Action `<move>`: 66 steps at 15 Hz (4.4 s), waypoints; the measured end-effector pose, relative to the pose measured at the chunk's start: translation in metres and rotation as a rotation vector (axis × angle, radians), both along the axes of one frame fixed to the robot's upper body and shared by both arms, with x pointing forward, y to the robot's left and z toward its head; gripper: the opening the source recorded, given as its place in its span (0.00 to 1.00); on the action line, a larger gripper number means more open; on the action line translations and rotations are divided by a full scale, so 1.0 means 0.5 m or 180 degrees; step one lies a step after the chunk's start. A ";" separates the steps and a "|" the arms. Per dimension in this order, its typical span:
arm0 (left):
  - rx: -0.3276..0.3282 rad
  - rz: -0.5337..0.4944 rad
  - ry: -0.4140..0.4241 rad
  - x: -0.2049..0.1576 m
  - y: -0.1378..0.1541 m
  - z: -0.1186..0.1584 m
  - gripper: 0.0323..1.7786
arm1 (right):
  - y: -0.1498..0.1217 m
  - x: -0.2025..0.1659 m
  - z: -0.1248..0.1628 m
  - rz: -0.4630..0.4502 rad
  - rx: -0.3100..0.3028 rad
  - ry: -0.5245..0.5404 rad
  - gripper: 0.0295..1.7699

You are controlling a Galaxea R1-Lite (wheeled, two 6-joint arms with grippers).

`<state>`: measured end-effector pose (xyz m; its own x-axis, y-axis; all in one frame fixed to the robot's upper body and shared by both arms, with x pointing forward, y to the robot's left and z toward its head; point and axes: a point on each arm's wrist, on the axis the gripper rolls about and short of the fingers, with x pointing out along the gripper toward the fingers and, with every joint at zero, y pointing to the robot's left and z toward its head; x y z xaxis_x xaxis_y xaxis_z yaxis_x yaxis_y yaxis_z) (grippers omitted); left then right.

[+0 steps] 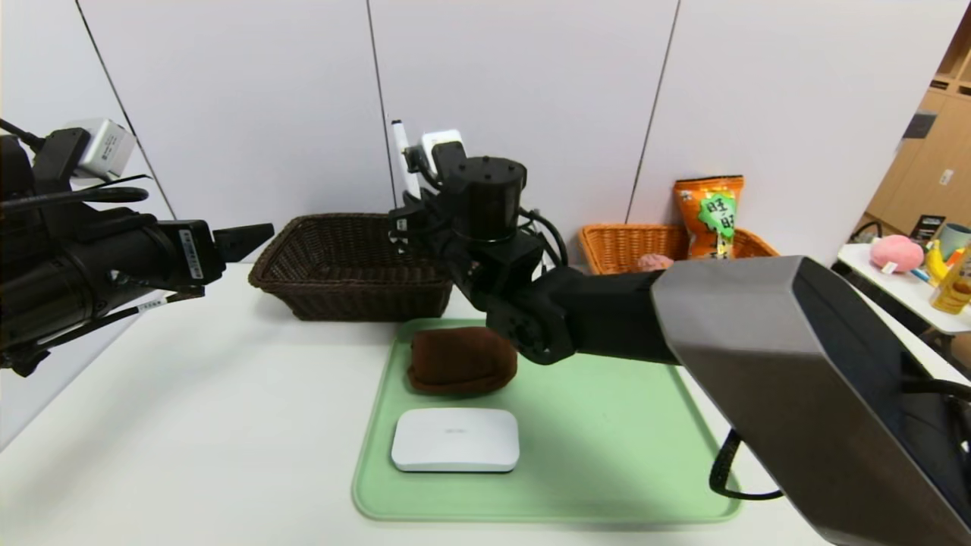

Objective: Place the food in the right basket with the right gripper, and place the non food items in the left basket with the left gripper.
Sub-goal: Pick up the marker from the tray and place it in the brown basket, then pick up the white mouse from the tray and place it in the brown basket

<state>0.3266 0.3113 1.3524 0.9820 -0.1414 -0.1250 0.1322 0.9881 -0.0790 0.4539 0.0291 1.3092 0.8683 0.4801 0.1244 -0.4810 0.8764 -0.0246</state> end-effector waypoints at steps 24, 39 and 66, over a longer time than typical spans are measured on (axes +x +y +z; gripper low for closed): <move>0.0000 0.0004 -0.0008 0.000 0.000 0.001 0.95 | -0.035 0.047 -0.027 -0.0280 -0.0385 -0.0150 0.81; 0.0013 0.0013 -0.0028 -0.002 0.000 0.004 0.95 | -0.527 -0.181 0.146 -0.1848 -0.0926 0.0885 0.94; 0.1952 -0.1799 0.0661 -0.069 -0.163 0.034 0.95 | -0.727 -0.464 0.003 -0.1761 -0.0503 0.1335 0.96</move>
<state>0.2921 0.2298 1.3695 0.7332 -0.4512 -0.5087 0.6595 0.6542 0.3703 0.2217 -0.3342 1.3108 0.9493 -0.0603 -0.3084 0.0367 0.9960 -0.0818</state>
